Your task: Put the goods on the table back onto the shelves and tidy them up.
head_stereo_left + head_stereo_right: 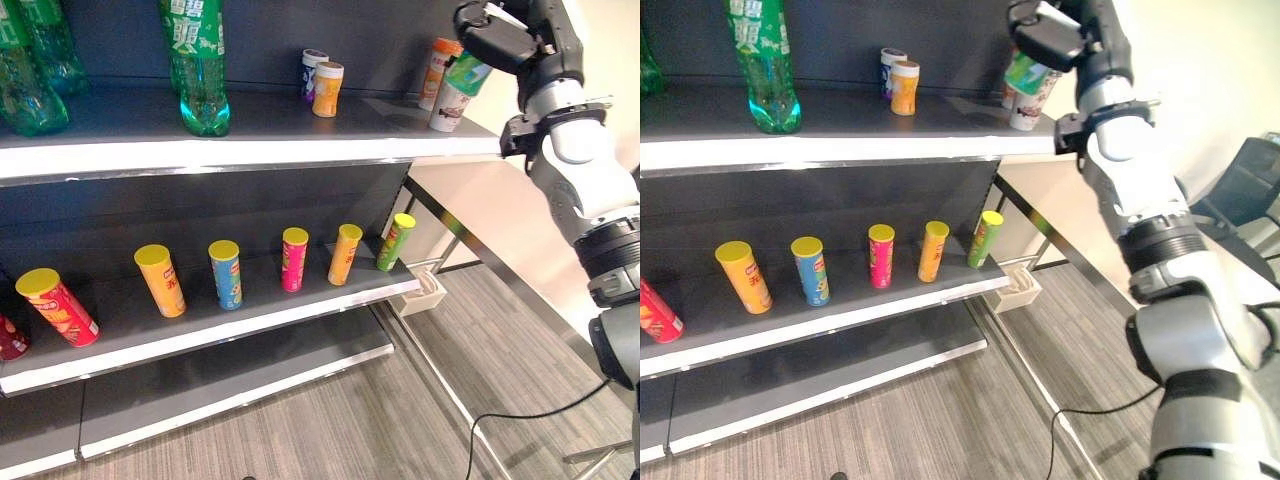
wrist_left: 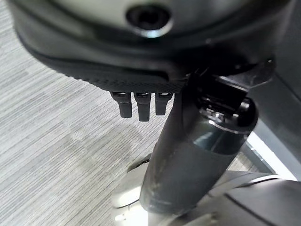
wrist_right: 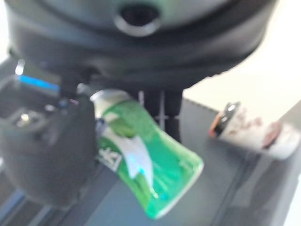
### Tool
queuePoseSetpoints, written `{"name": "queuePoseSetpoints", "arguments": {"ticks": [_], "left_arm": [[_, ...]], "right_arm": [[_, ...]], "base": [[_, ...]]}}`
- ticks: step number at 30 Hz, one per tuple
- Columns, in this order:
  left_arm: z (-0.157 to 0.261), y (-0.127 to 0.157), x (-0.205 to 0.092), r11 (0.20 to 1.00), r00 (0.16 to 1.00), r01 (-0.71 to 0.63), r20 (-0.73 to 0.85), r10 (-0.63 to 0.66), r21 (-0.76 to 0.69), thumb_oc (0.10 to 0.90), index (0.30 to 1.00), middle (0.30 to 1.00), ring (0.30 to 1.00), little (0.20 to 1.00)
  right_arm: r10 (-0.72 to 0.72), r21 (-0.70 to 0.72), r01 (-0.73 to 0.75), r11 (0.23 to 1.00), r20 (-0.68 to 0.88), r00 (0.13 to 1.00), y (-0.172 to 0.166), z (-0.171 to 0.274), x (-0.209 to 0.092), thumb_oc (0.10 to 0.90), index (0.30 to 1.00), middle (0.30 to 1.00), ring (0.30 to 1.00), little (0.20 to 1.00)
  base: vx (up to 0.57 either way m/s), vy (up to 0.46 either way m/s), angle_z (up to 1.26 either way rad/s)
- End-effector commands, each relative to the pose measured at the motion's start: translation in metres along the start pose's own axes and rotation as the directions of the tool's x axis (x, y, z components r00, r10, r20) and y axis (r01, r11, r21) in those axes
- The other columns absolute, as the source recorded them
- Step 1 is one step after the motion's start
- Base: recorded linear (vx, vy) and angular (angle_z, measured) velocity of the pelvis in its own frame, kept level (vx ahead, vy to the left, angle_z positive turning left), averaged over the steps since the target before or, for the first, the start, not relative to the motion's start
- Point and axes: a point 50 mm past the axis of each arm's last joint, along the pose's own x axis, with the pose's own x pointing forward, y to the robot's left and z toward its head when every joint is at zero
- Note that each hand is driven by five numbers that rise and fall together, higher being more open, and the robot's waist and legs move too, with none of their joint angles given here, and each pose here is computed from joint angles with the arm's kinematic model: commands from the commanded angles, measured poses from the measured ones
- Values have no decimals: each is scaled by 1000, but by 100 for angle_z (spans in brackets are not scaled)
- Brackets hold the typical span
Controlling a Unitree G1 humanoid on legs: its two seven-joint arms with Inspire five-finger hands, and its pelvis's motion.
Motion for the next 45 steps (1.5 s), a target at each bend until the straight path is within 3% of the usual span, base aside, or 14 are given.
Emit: {"name": "queuePoseSetpoints", "arguments": {"ticks": [1,23,31,45], "left_arm": [[10,3,2,1000,999,22,43,-21,-16,800,900,900,900,900],[14,37,4,997,997,-74,33,74,-17,800,900,900,900,900],[11,64,3,988,988,-156,10,156,-14,800,900,900,900,900],[14,65,4,986,986,-168,15,168,-6,800,900,900,900,900]], "right_arm": [[-120,38,115,993,229,966,-48,81,17,400,300,300,300,300],[-87,162,47,986,249,965,-24,91,25,400,300,300,300,300],[-109,258,45,965,238,965,-14,86,27,400,300,300,300,300],[-117,221,65,973,230,966,-19,80,25,400,300,300,300,300]], "base": [[9,-21,10],[4,-5,4],[23,-10,10],[0,1,-2]]}}
